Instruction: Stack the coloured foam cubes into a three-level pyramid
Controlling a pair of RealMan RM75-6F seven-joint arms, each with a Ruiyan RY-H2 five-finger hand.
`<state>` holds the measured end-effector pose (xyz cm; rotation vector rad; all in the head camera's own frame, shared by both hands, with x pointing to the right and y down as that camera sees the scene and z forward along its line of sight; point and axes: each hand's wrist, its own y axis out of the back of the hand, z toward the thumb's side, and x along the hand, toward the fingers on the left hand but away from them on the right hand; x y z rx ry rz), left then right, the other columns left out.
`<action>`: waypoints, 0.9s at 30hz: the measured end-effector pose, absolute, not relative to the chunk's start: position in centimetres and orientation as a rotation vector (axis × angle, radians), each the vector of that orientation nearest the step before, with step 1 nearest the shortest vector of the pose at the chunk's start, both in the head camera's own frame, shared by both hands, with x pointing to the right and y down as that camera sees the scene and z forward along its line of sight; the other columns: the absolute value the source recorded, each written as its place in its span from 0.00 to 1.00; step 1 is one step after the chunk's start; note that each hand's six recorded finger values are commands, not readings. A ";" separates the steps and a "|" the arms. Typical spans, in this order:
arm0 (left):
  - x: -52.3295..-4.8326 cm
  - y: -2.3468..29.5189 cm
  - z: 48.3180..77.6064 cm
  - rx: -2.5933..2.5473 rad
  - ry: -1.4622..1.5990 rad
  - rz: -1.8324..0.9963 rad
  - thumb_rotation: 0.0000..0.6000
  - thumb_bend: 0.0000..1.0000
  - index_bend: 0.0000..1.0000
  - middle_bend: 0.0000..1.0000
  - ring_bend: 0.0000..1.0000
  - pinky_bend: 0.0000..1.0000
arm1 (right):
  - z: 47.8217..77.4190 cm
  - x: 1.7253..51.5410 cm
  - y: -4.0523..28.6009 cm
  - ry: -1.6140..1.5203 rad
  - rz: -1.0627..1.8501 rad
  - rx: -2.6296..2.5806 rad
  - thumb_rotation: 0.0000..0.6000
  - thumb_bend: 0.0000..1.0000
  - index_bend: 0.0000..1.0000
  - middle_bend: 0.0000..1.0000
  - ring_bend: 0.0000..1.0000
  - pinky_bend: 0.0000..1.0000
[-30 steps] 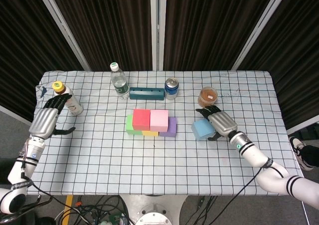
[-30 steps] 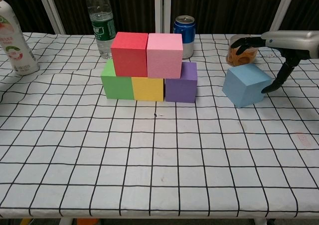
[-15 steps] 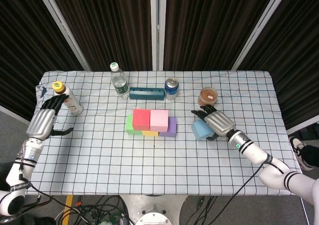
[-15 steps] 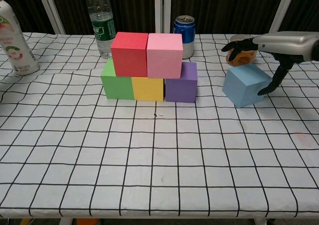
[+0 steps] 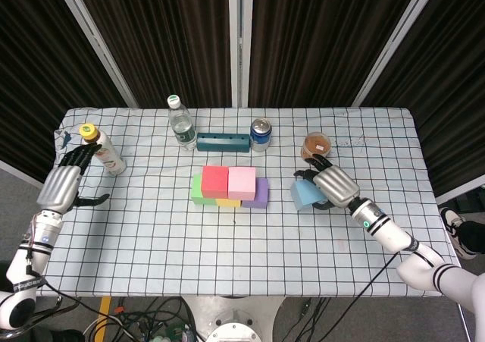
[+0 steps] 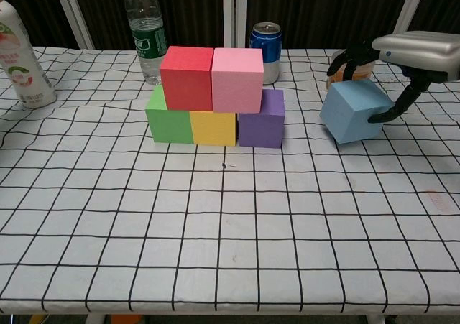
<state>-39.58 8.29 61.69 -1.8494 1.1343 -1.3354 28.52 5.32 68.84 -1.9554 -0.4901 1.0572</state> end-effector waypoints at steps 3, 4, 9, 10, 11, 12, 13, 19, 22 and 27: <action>-39.8 8.3 61.5 -1.843 1.139 -1.337 1.00 0.13 0.08 0.04 0.02 0.09 | 67.0 28.1 5.0 -0.540 1.035 -1.965 1.00 0.14 0.21 0.47 0.10 0.00; -39.8 8.4 61.4 -1.842 1.140 -1.336 1.00 0.13 0.08 0.04 0.02 0.09 | 66.3 27.9 4.8 -0.556 1.027 -1.971 1.00 0.14 0.21 0.47 0.10 0.00; -39.7 8.8 61.3 -1.844 1.121 -1.338 1.00 0.13 0.08 0.04 0.02 0.09 | 62.1 26.0 4.0 -0.656 0.983 -2.023 1.00 0.14 0.21 0.49 0.12 0.00; -39.7 8.9 61.3 -1.845 1.118 -1.339 1.00 0.13 0.08 0.04 0.02 0.09 | 61.3 25.6 3.8 -0.673 0.977 -2.033 1.00 0.14 0.21 0.50 0.12 0.00; -39.7 8.9 61.3 -1.845 1.116 -1.340 1.00 0.13 0.08 0.04 0.02 0.09 | 60.3 25.0 3.4 -0.693 0.972 -2.046 1.00 0.14 0.21 0.50 0.12 0.00; -39.7 9.0 61.3 -1.845 1.113 -1.342 1.00 0.13 0.08 0.04 0.02 0.09 | 59.6 24.5 3.1 -0.706 0.970 -2.055 1.00 0.14 0.21 0.50 0.12 0.00; -39.7 9.0 61.3 -1.846 1.112 -1.344 1.00 0.13 0.08 0.04 0.02 0.09 | 59.0 24.0 2.7 -0.716 0.969 -2.061 1.00 0.14 0.21 0.50 0.12 0.00; -39.6 9.3 61.4 -1.852 1.104 -1.346 1.00 0.13 0.08 0.04 0.02 0.09 | 57.0 20.3 0.4 -0.714 0.980 -2.051 1.00 0.13 0.21 0.50 0.14 0.00; -39.7 9.4 61.3 -1.853 1.113 -1.343 1.00 0.13 0.08 0.04 0.02 0.09 | 57.0 18.1 -0.2 -0.699 0.986 -2.055 1.00 0.12 0.21 0.50 0.14 0.00; -39.8 9.6 61.4 -1.856 1.109 -1.349 1.00 0.13 0.08 0.04 0.02 0.09 | 58.0 14.3 -0.6 -0.669 1.002 -2.087 1.00 0.12 0.21 0.50 0.14 0.00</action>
